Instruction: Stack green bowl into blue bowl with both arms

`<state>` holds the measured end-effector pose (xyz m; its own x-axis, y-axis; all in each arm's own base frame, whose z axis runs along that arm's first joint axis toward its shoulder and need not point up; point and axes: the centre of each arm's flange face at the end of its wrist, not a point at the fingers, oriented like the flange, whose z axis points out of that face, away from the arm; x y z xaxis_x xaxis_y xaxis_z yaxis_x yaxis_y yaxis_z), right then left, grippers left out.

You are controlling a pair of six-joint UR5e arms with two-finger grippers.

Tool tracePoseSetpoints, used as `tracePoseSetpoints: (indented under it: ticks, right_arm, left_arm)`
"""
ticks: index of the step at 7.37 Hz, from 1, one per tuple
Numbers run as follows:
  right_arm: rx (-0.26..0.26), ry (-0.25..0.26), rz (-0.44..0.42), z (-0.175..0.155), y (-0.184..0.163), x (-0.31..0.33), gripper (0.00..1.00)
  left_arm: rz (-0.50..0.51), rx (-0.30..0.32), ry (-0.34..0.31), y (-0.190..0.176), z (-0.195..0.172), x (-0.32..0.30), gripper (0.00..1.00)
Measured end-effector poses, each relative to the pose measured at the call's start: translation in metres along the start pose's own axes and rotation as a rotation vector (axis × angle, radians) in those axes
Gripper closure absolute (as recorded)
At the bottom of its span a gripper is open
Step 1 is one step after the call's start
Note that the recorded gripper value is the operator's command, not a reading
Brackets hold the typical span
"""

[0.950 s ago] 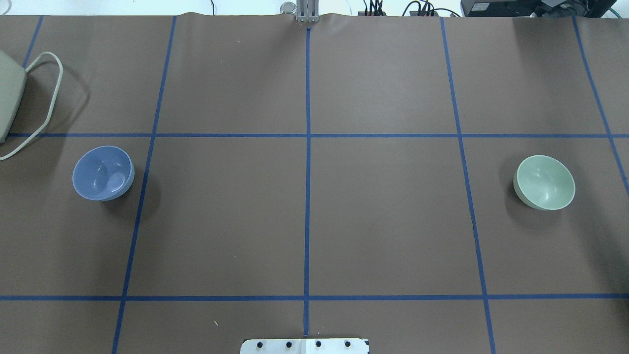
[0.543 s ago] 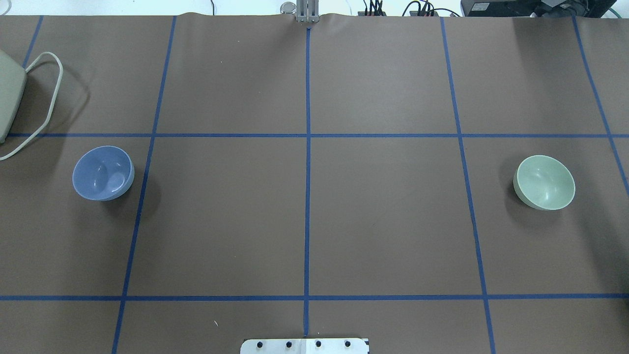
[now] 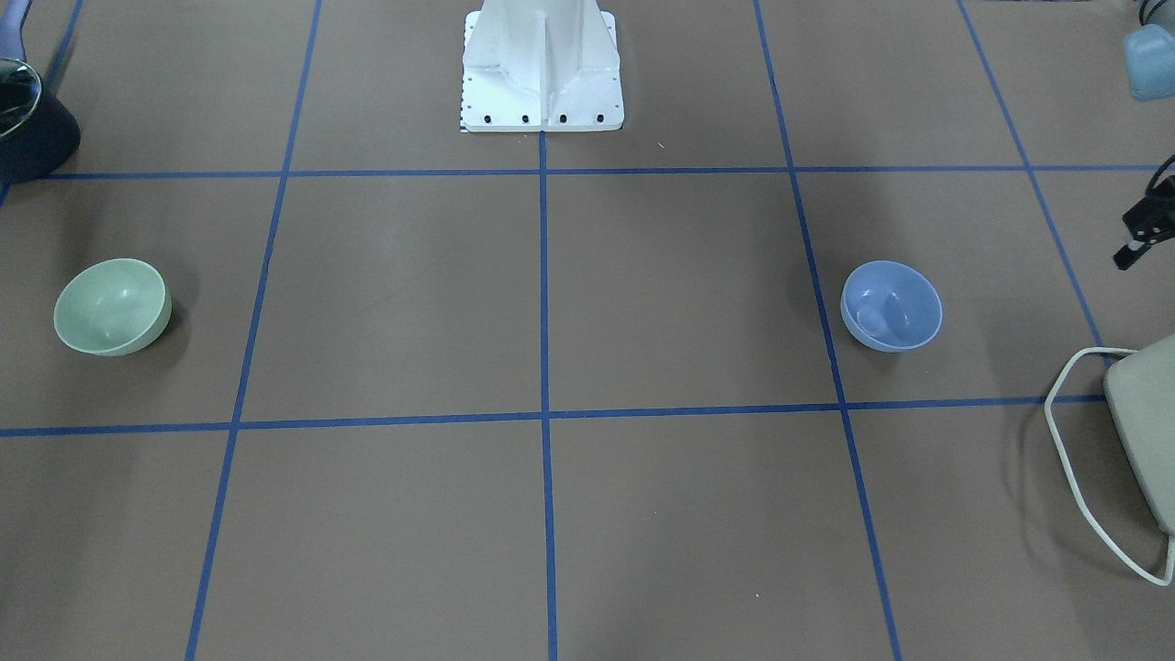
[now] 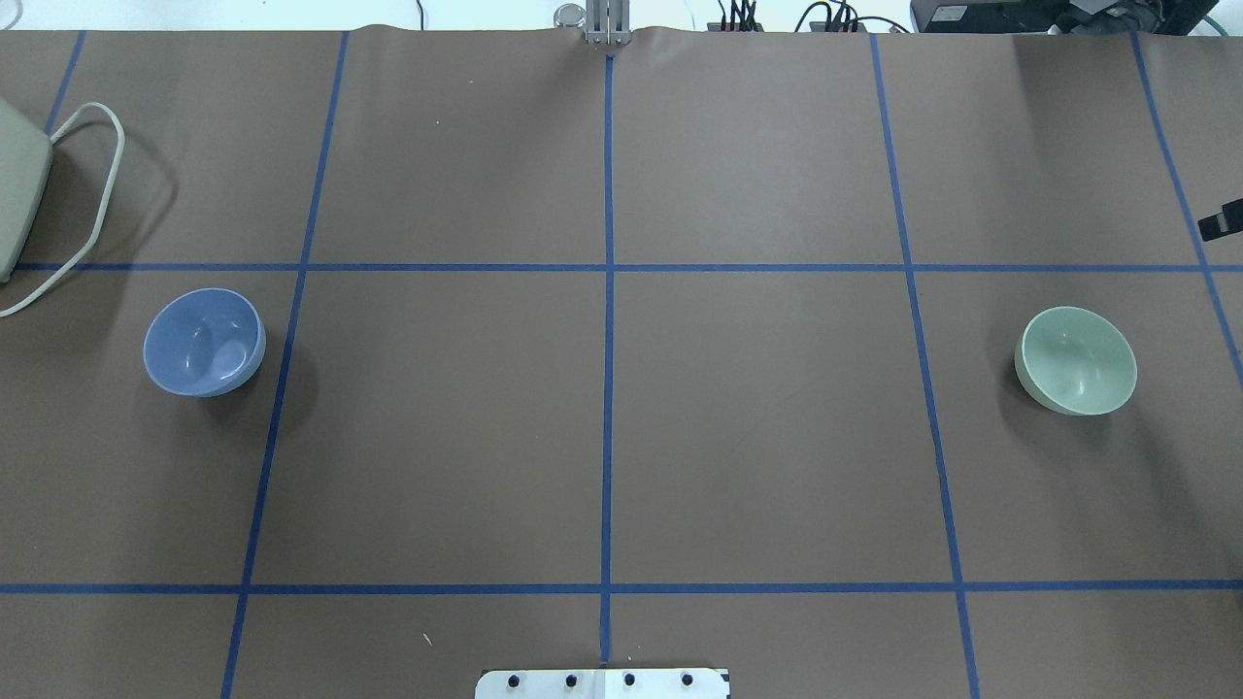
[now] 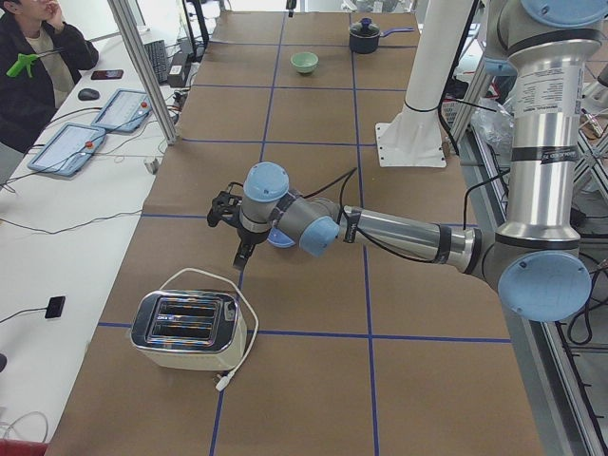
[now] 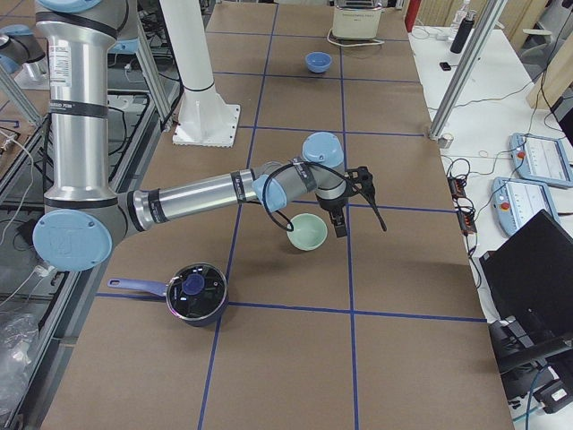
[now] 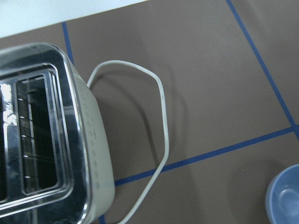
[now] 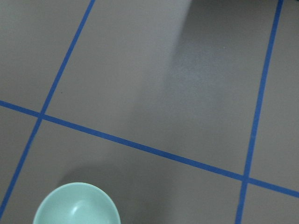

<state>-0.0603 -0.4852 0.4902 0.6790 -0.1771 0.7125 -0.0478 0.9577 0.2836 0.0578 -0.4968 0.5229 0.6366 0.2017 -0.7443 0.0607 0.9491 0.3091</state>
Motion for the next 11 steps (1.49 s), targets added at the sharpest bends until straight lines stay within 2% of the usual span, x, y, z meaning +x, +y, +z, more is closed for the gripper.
tracePoseSetpoints:
  ticks: [2,3,4,5,9,10,11]
  right_arm:
    - [-0.008,0.017,0.036,0.013,0.004,-0.019,0.0]
    - [-0.007,0.017,0.038,0.014,0.006,-0.02,0.0]
    - [-0.007,0.017,0.039,0.015,0.007,-0.02,0.0]
    - [-0.006,0.017,0.039,0.015,0.008,-0.02,0.0]
    - [-0.007,0.019,0.04,0.016,0.008,-0.019,0.0]
    - [-0.008,0.019,0.041,0.016,0.008,-0.019,0.0]
    - [-0.008,0.02,0.041,0.016,0.008,-0.019,0.0]
  left_arm:
    - [-0.085,-0.077,0.003,0.021,0.055,0.045,0.02]
    - [-0.106,-0.086,-0.016,0.031,0.08,0.066,0.02]
    - [-0.113,-0.088,-0.032,0.04,0.1,0.084,0.1]
    - [-0.108,-0.09,-0.042,0.046,0.112,0.094,0.27]
    - [-0.098,-0.11,-0.058,0.037,0.147,0.107,0.35]
    - [-0.092,-0.118,-0.056,0.034,0.155,0.113,0.62]
    - [-0.085,-0.123,-0.053,0.033,0.16,0.117,1.0]
